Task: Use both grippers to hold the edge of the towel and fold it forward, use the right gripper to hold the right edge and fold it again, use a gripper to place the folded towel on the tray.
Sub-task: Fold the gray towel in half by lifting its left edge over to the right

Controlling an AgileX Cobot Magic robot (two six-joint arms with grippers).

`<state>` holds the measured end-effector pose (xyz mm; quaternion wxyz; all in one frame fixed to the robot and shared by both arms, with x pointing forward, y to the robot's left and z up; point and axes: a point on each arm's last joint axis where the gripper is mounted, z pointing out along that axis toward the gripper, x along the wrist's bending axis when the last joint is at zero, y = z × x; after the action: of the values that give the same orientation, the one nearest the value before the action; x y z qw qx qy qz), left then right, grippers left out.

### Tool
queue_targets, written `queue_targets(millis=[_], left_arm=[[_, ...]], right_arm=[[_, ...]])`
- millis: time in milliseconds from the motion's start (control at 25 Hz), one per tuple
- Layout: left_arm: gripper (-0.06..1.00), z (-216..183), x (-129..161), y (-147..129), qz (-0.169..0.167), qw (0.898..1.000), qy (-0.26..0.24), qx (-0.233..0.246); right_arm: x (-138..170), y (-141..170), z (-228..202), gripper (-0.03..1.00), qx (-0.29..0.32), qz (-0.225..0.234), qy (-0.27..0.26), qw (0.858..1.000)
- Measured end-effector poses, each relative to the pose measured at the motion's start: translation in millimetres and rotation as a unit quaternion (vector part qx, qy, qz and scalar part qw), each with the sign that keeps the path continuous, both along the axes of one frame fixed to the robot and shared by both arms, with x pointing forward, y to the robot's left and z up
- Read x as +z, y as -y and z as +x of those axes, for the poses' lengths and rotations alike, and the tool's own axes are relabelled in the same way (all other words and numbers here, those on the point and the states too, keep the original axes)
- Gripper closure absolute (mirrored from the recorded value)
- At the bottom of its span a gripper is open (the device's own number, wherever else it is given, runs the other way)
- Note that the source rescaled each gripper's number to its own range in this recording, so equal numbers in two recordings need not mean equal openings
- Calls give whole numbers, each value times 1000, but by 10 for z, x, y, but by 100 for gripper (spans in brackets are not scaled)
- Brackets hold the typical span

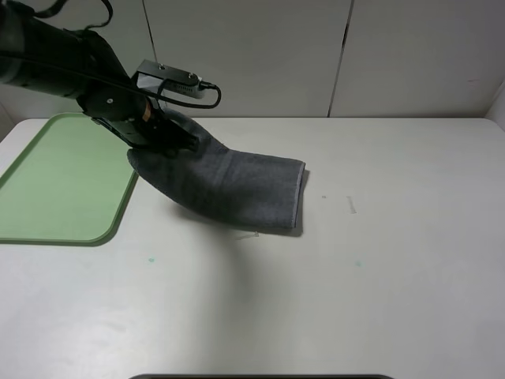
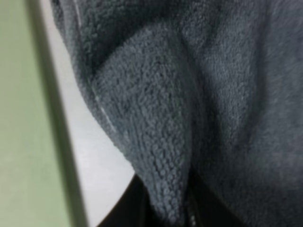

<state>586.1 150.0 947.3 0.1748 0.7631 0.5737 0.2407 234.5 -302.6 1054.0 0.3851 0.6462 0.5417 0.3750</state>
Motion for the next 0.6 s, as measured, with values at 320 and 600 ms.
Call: queue_targets(millis=[320,600], left_arm=[[87,-153,149,172,20,999,4,-33],[87,-380,149,564,19,995,5,-94]], right_arm=[[0,0,0,-3,0,0,0,1000],[0,0,0,-3,0,0,0,1000]])
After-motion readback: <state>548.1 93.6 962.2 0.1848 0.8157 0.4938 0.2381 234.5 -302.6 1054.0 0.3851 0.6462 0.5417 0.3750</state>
